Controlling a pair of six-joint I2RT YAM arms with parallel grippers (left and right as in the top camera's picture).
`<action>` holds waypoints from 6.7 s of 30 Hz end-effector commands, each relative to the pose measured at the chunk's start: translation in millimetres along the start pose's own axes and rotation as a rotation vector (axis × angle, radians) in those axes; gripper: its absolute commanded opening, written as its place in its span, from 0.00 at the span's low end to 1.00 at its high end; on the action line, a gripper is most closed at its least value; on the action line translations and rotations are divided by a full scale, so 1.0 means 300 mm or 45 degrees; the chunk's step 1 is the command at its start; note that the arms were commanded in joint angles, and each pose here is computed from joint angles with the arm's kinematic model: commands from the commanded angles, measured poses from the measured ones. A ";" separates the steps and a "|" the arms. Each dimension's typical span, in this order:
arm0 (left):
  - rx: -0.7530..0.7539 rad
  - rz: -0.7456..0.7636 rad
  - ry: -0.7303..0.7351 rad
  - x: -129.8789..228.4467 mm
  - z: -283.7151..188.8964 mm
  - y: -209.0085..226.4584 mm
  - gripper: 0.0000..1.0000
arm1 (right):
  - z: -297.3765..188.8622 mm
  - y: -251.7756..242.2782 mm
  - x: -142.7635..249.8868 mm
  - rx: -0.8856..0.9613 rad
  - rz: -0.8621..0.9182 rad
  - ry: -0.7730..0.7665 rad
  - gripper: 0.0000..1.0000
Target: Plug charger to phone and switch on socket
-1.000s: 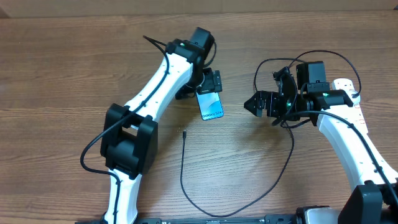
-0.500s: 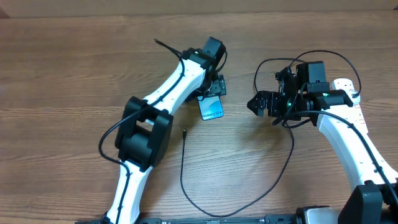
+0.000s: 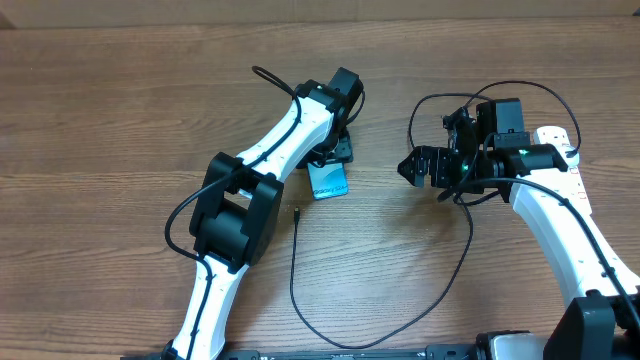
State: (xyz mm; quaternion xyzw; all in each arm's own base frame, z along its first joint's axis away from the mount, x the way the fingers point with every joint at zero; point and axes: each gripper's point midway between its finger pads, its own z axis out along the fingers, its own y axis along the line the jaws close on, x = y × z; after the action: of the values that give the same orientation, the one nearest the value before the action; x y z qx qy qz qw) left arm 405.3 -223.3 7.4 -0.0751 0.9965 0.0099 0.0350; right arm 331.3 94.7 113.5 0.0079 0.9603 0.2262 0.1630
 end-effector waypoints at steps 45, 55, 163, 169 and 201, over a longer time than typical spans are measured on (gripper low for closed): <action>-0.084 -0.085 0.053 0.009 0.061 0.087 1.00 | -0.014 0.012 -0.026 0.002 -0.027 -0.031 1.00; -0.021 -0.021 0.119 0.010 0.062 0.101 1.00 | -0.014 0.012 -0.026 0.002 -0.027 -0.030 1.00; 0.047 -0.029 0.129 0.022 -0.003 0.135 0.72 | -0.030 0.157 -0.011 -0.324 -0.032 0.006 1.00; 0.118 0.012 0.165 0.038 -0.007 0.103 0.70 | -0.037 0.183 -0.005 -0.382 -0.034 0.018 1.00; 0.315 0.186 0.311 0.117 -0.034 0.034 0.69 | 0.384 0.345 0.158 -0.511 0.073 0.337 1.00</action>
State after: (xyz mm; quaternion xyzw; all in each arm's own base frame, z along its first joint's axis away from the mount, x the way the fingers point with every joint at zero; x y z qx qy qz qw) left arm 376.5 -211.7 7.9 -0.0172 0.9941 -0.0853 -0.0641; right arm 320.0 237.2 63.1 -0.0646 0.9058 0.4143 0.0606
